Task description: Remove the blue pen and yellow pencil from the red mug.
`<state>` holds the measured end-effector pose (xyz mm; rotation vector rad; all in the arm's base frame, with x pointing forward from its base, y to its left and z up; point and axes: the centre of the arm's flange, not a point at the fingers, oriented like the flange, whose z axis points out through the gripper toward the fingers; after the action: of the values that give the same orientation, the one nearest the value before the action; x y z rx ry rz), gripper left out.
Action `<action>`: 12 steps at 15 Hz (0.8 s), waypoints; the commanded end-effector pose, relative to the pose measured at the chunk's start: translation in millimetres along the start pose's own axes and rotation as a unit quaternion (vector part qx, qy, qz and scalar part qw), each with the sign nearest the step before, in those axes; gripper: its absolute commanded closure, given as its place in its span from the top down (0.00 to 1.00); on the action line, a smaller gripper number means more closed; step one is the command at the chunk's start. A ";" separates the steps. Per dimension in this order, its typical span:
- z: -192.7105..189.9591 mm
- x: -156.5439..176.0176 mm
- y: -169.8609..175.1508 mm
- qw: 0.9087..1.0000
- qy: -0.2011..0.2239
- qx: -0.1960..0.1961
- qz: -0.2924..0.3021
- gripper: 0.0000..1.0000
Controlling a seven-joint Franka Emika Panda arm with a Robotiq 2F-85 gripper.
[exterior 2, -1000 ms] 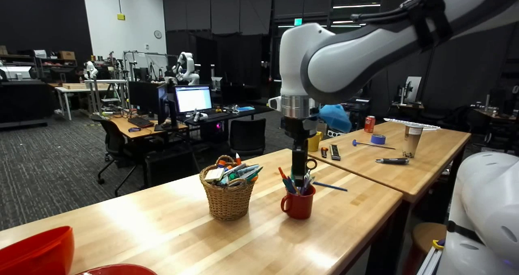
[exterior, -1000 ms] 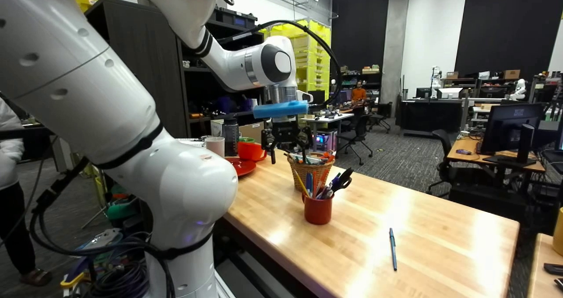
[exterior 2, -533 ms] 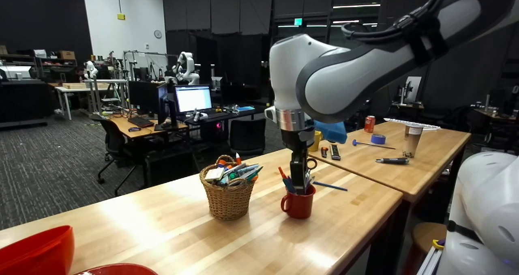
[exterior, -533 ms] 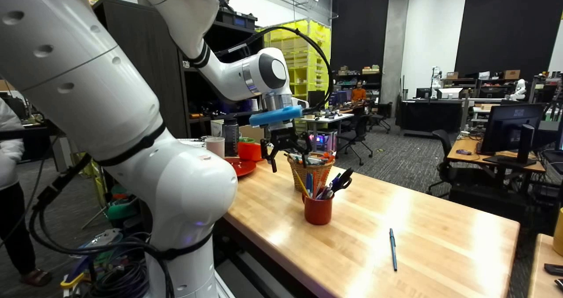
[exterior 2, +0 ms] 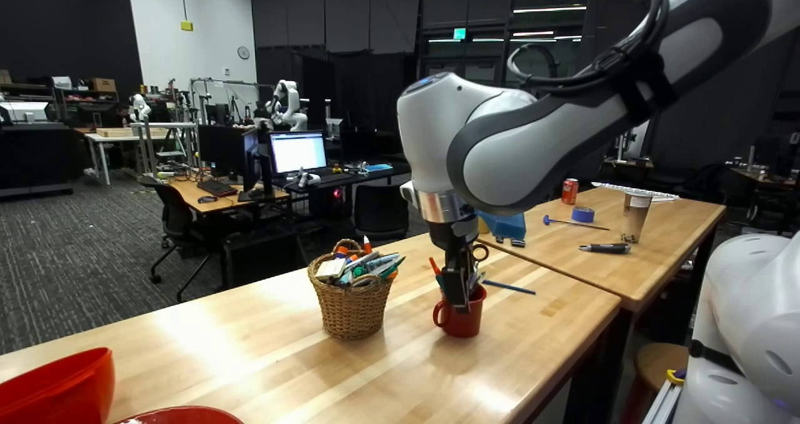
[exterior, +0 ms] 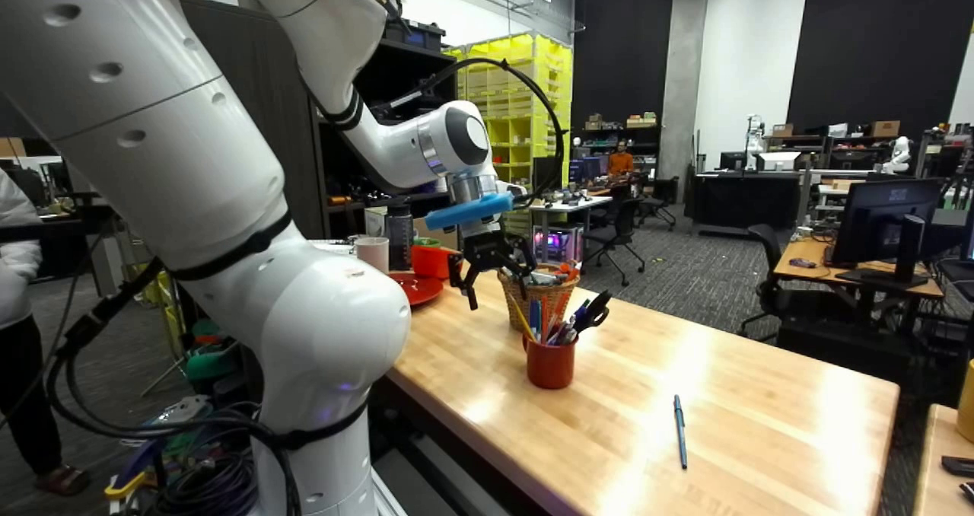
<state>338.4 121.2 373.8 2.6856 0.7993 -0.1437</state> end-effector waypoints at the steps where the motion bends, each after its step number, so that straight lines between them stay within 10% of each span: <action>1: 2.5 13.3 -5.1 1.000 -0.004 -0.018 0.002 1.00; 10: 6.2 29.9 -4.4 1.000 -0.009 -0.022 -0.004 1.00; 11: 7.0 31.0 -4.5 1.000 -0.009 -0.021 -0.005 0.75; 12: 7.3 31.7 -4.5 1.000 -0.009 -0.021 -0.005 0.74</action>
<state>354.2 135.4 361.3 2.6540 0.8103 -0.1638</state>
